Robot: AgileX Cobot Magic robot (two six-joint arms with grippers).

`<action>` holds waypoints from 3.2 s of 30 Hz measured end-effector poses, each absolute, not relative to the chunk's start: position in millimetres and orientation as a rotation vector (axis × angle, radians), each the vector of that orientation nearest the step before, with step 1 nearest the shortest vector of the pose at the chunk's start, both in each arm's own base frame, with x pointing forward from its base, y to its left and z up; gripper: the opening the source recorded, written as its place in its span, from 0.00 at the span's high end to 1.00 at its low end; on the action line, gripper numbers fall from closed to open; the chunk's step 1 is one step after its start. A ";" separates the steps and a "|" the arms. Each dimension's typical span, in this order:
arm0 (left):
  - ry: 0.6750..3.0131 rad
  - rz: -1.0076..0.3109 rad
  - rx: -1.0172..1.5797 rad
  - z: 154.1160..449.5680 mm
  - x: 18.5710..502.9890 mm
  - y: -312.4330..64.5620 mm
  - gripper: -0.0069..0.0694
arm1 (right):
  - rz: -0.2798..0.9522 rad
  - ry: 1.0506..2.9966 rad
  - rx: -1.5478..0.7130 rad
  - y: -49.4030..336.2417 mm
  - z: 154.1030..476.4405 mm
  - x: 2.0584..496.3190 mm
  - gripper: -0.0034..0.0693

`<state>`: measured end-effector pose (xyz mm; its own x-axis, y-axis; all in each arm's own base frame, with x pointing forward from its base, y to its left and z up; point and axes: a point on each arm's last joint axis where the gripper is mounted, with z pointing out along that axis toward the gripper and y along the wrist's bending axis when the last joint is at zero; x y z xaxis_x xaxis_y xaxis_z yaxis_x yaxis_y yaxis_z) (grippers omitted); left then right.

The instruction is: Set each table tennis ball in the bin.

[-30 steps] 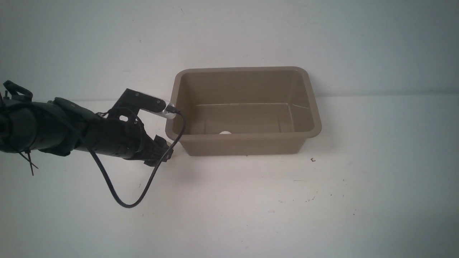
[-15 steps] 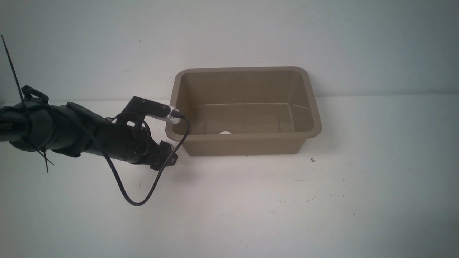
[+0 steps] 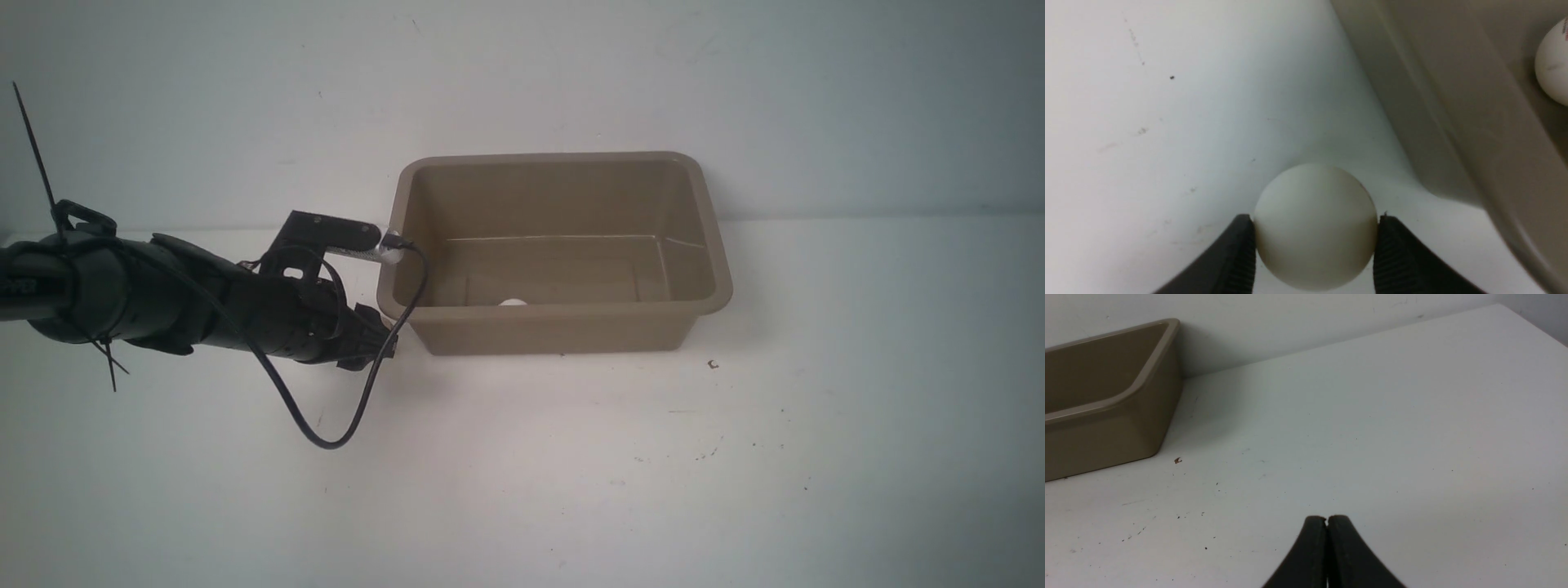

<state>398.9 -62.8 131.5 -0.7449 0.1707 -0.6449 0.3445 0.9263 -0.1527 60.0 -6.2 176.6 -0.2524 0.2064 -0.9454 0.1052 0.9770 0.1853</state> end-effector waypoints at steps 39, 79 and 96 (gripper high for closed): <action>2.203 -0.339 0.480 219.7 355.8 -133.8 0.48 | 0.097 1.829 0.228 -6.2 176.6 60.0 0.97; 1.768 -0.263 0.266 311.6 162.2 -48.0 0.92 | 0.097 1.829 0.228 -6.2 176.6 60.0 0.97; 1.809 -0.241 0.174 254.1 114.1 -27.4 0.92 | 0.097 1.829 0.228 -6.2 176.6 60.0 0.97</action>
<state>114.1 -27.4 254.1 -0.2483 -0.0085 -0.9686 0.2450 0.9669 -0.0713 60.0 -6.2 176.6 -0.2524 0.2064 -0.9454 0.1052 0.9770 0.1853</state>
